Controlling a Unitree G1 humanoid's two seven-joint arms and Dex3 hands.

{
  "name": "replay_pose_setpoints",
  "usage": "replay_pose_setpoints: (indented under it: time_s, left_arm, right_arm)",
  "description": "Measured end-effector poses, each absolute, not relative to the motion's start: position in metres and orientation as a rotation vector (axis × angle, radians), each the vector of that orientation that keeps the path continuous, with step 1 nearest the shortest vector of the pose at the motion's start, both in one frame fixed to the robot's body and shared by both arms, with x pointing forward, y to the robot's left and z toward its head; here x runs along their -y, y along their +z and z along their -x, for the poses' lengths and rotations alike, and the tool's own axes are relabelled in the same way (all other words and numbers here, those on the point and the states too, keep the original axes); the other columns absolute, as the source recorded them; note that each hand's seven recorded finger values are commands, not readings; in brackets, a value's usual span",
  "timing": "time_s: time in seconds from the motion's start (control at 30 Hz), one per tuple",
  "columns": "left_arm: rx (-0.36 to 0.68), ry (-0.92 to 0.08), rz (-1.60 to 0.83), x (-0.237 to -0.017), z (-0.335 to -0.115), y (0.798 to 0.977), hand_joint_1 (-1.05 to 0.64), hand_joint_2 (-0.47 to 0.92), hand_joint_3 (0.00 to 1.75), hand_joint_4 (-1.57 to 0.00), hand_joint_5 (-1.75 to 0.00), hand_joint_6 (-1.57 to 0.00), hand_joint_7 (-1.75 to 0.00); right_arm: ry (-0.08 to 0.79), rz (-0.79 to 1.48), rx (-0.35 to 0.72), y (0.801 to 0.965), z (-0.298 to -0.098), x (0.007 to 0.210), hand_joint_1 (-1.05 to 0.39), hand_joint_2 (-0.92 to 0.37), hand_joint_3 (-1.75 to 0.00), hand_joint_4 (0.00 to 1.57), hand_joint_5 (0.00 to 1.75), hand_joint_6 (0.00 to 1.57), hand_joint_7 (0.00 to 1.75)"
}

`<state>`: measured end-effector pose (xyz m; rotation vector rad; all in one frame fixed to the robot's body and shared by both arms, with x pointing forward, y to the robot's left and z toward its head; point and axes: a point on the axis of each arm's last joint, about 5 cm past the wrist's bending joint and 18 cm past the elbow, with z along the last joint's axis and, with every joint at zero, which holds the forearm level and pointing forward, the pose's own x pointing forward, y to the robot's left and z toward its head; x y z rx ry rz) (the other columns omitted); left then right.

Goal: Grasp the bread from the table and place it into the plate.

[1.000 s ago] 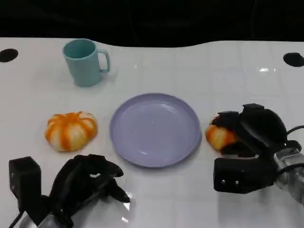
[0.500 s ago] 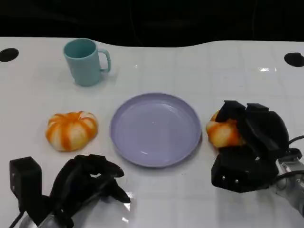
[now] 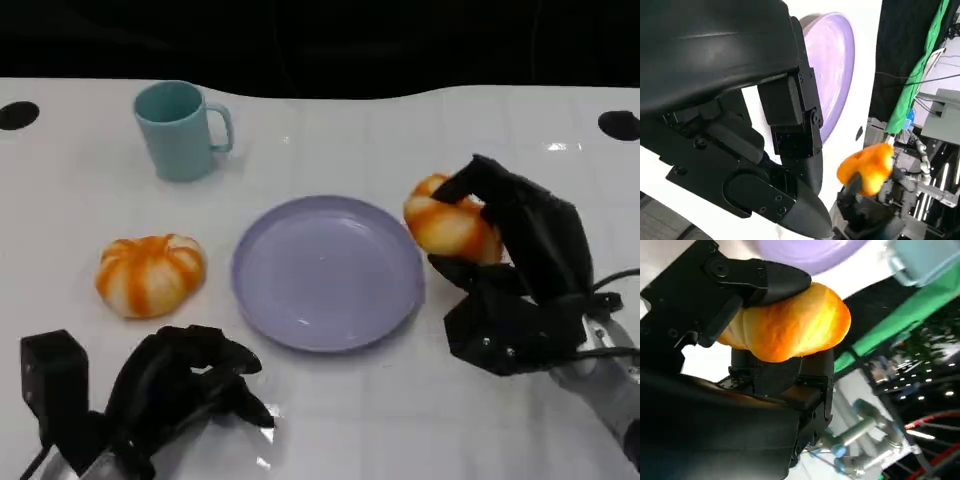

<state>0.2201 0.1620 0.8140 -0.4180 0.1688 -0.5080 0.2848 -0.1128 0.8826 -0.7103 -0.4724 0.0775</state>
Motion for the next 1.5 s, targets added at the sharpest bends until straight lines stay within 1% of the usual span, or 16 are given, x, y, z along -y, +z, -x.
replay_pose_setpoints:
  time_s: [0.3, 0.43, 0.7, 0.8, 0.83, 0.87, 0.9, 0.93, 0.97, 1.0, 1.03, 1.07, 1.1, 1.13, 1.33, 1.5]
  left_arm:
    - [-0.168, -0.509, 0.422, -0.161, -0.22, 0.814, -1.05, 0.77, 0.0, -1.54, -0.5, -1.57, -0.21]
    - [-0.168, -0.51, 0.423, -0.161, -0.22, 0.814, -1.05, 0.77, 0.0, -1.54, -0.5, -1.57, -0.2]
    - [-0.167, -0.511, 0.42, -0.161, -0.22, 0.814, -1.05, 0.78, 0.01, -1.54, -0.5, -1.57, -0.2]
    - [-0.167, -0.512, 0.419, -0.161, -0.22, 0.814, -1.05, 0.77, 0.0, -1.54, -0.5, -1.57, -0.2]
    - [-0.168, -0.512, 0.419, -0.161, -0.22, 0.814, -1.05, 0.77, 0.0, -1.54, -0.5, -1.57, -0.21]
    - [-0.168, -0.512, 0.421, -0.161, -0.22, 0.814, -1.05, 0.77, 0.0, -1.54, -0.5, -1.57, -0.2]
    - [-0.168, -0.512, 0.422, -0.161, -0.22, 0.814, -1.05, 0.77, 0.0, -1.54, -0.5, -1.57, -0.2]
    - [-0.168, -0.512, 0.422, -0.161, -0.22, 0.814, -1.05, 0.77, 0.0, -1.54, -0.5, -1.57, -0.2]
    - [-0.169, -0.512, 0.422, -0.161, -0.22, 0.814, -1.05, 0.77, 0.0, -1.54, -0.5, -1.57, -0.2]
    - [-0.169, -0.512, 0.422, -0.161, -0.22, 0.814, -1.05, 0.77, 0.0, -1.54, -0.5, -1.57, -0.2]
    - [-0.169, -0.512, 0.422, -0.161, -0.22, 0.814, -1.05, 0.77, 0.0, -1.54, -0.5, -1.57, -0.2]
    - [-0.169, -0.512, 0.422, -0.161, -0.22, 0.814, -1.05, 0.77, 0.0, -1.54, -0.5, -1.57, -0.2]
    - [-0.169, -0.512, 0.422, -0.161, -0.22, 0.814, -1.05, 0.77, 0.0, -1.54, -0.5, -1.57, -0.2]
    - [-0.169, -0.512, 0.422, -0.161, -0.22, 0.814, -1.05, 0.77, 0.0, -1.54, -0.5, -1.57, -0.2]
    - [-0.166, -0.509, 0.426, -0.162, -0.218, 0.814, -1.05, 0.77, 0.0, -1.55, -0.5, -1.57, -0.2]
    - [-0.164, -0.507, 0.425, -0.162, -0.215, 0.814, -1.05, 0.77, 0.0, -1.55, -0.5, -1.57, -0.19]
  right_arm:
    - [0.291, 0.754, 0.502, 0.901, -0.292, 0.084, -0.1, -0.25, -1.46, 0.99, 1.75, 0.77, 1.74]
    - [0.345, 0.795, 0.522, 0.909, -0.297, 0.072, -0.13, -0.22, -1.46, 0.99, 1.75, 0.79, 1.72]
    - [0.426, 0.845, 0.491, 0.904, -0.297, 0.053, -0.14, -0.24, -1.44, 0.95, 1.75, 0.77, 1.72]
    - [0.44, 0.845, 0.477, 0.904, -0.298, 0.048, -0.12, -0.29, -1.41, 0.95, 1.75, 0.82, 1.54]
    - [0.448, 0.842, 0.472, 0.904, -0.298, 0.046, -0.12, -0.32, -1.37, 0.91, 1.75, 0.83, 1.4]
    - [0.457, 0.836, 0.464, 0.905, -0.298, 0.046, -0.13, -0.37, -1.21, 0.84, 1.75, 0.83, 1.16]
    - [0.465, 0.83, 0.454, 0.905, -0.298, 0.045, -0.13, -0.4, -1.15, 0.81, 1.75, 0.83, 1.06]
    - [0.472, 0.827, 0.443, 0.904, -0.298, 0.045, -0.19, -0.5, -0.91, 0.74, 1.52, 0.79, 0.83]
    - [0.474, 0.82, 0.432, 0.904, -0.298, 0.046, -0.21, -0.58, -0.74, 0.71, 1.38, 0.79, 0.68]
    - [0.478, 0.819, 0.426, 0.903, -0.298, 0.046, -0.24, -0.64, -0.63, 0.69, 1.27, 0.78, 0.56]
    - [0.482, 0.82, 0.421, 0.903, -0.298, 0.046, -0.33, -0.73, -0.49, 0.58, 1.05, 0.69, 0.41]
    - [0.484, 0.821, 0.42, 0.903, -0.298, 0.046, -0.39, -0.82, -0.34, 0.54, 0.87, 0.65, 0.32]
    - [0.486, 0.823, 0.42, 0.903, -0.298, 0.046, -0.45, -0.87, -0.27, 0.47, 0.74, 0.59, 0.25]
    - [0.49, 0.829, 0.422, 0.902, -0.298, 0.046, -0.52, -0.9, -0.26, 0.36, 0.62, 0.5, 0.18]
    - [0.564, 0.89, 0.436, 0.904, -0.299, 0.049, -0.75, -0.92, -0.37, 0.03, 0.41, 0.27, 0.02]
    - [0.64, 0.931, 0.437, 0.911, -0.301, 0.052, -0.81, -0.92, -0.43, 0.0, 0.35, 0.21, 0.0]
